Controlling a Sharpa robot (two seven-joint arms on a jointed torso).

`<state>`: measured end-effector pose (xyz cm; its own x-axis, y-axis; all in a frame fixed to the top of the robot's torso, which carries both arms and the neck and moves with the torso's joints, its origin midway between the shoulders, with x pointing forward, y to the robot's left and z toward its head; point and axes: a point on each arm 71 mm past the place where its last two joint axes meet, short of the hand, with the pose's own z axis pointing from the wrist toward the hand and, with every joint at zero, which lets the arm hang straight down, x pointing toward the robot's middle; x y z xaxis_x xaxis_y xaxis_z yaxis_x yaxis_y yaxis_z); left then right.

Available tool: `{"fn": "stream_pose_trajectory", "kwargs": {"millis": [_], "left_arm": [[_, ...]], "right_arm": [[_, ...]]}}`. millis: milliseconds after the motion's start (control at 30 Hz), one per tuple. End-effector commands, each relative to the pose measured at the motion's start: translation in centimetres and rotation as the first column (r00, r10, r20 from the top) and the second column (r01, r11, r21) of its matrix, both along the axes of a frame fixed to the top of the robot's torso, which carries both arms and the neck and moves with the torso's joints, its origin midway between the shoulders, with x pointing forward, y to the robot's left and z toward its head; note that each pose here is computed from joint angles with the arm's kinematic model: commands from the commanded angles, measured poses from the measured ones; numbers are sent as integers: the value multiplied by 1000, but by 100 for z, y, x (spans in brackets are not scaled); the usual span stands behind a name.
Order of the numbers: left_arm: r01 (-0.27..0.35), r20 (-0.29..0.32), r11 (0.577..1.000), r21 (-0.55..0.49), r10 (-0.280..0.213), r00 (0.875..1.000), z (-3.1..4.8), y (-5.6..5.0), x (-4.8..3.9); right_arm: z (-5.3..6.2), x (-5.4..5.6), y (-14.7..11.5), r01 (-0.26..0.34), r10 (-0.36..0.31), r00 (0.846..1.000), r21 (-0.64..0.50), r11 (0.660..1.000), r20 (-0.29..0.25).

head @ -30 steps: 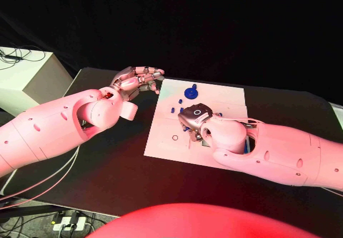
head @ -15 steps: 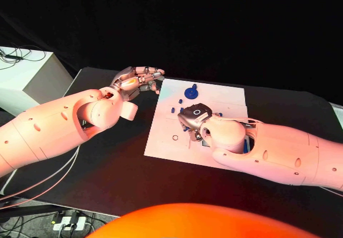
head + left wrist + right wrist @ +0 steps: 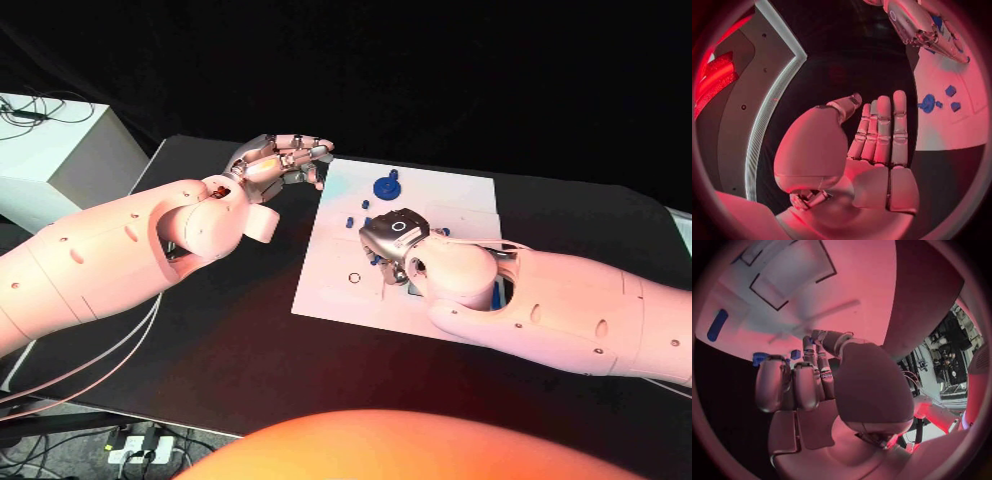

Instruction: Assemble the parts on the task board

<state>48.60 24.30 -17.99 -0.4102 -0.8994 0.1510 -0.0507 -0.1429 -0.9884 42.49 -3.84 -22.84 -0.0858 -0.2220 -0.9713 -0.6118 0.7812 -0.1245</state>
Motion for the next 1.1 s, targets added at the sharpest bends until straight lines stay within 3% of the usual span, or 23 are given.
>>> {"fn": "stream_pose_trajectory", "kwargs": {"millis": [33,533,1100], "left_arm": [[19,7,1000,-7,-19,1000,13,-24,-7],[19,5,1000,-6,-19,1000,11,-19,-6],[21,2,1000,-5,-21,1000,7,-20,-5]], "right_arm": [[-29,-76,60,-41,43,998,44,998,-45],[-35,-71,29,-35,38,998,60,998,-47],[-107,22,-28,-30,33,998,68,997,-54]]}}
